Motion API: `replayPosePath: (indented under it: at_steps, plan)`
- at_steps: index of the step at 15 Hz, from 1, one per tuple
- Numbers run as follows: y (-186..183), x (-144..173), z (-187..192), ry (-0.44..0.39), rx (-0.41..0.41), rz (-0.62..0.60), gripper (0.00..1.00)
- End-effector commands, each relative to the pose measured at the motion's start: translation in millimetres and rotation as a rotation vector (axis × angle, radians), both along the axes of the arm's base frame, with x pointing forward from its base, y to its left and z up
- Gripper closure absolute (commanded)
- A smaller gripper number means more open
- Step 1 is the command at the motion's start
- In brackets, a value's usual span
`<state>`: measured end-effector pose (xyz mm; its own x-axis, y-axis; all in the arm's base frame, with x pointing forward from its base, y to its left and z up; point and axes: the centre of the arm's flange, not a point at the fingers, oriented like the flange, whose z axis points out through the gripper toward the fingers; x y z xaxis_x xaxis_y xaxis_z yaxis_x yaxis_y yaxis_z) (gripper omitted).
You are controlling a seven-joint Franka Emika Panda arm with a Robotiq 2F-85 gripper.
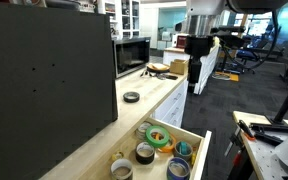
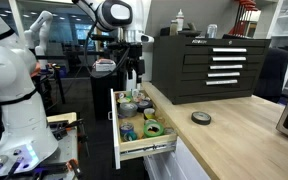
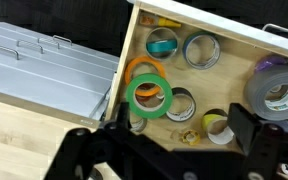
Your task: Remove the green tape from the open drawer and place it on the countertop
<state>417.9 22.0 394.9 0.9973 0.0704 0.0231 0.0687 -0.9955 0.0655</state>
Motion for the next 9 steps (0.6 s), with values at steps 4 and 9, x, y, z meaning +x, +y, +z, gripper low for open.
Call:
replayPosePath:
  at_steps: [4,9]
  plan:
    - [-7.8,35.9,-55.2,-0.032,0.01,0.033,0.0]
    - [-8.8,40.3,-81.4,-0.01,0.018,0.044,0.0]
